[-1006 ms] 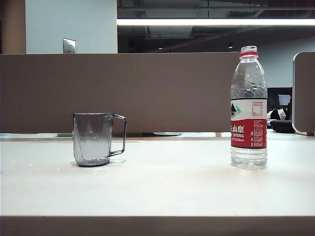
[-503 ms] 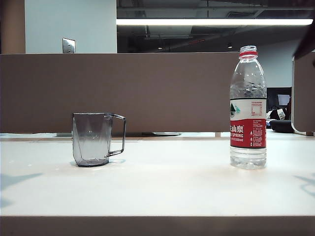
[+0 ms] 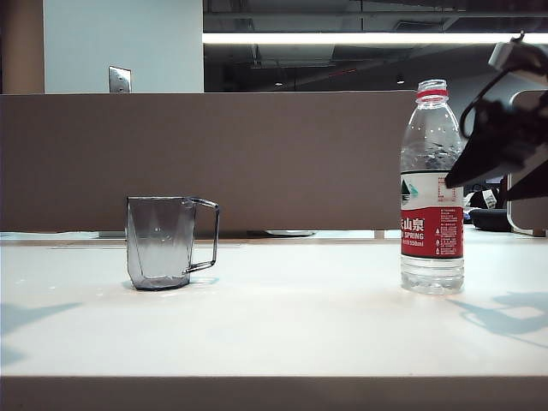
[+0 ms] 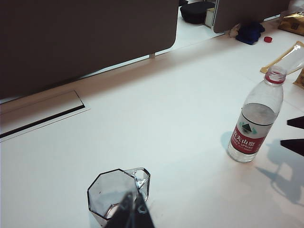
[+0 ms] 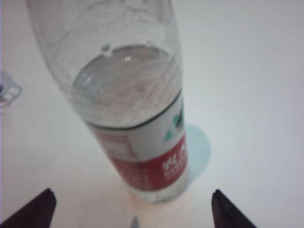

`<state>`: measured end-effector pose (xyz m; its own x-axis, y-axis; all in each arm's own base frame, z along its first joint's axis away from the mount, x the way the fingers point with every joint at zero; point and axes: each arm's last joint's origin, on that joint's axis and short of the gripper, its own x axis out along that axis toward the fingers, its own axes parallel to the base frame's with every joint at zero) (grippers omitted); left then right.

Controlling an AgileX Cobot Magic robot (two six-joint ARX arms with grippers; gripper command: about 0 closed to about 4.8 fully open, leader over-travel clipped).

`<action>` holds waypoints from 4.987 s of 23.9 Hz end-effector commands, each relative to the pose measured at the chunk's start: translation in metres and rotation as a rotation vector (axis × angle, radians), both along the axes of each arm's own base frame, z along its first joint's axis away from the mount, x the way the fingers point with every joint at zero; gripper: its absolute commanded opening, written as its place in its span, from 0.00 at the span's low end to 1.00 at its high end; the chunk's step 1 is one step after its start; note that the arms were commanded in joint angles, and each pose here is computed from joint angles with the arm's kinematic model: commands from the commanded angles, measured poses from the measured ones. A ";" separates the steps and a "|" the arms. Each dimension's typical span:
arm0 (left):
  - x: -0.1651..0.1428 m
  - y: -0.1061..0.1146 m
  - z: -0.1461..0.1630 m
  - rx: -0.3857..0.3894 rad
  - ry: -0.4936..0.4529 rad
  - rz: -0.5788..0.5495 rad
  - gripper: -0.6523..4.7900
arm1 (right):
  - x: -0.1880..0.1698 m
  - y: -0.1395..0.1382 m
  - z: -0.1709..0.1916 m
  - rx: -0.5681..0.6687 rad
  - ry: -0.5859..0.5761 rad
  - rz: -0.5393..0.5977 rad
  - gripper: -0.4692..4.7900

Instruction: Pick up the mineral water bottle on the table and pour water into the mug until it's half full.

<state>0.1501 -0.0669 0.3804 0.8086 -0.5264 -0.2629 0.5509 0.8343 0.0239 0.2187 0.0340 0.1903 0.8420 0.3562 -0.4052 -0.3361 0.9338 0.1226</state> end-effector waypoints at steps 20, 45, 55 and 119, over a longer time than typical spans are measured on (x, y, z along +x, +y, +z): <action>0.000 0.000 0.002 0.032 -0.039 -0.003 0.11 | 0.069 0.014 -0.048 0.054 -0.163 0.065 1.00; 0.000 0.003 -0.003 0.075 0.005 0.059 0.11 | 0.082 0.041 0.080 -0.060 0.082 0.075 0.58; -0.001 0.003 -0.003 0.048 0.026 0.068 0.11 | 0.081 0.110 0.134 -0.352 0.069 0.130 0.58; -0.044 0.017 -0.001 0.064 0.042 0.037 0.11 | 0.095 0.237 0.059 -1.477 -0.105 0.188 0.54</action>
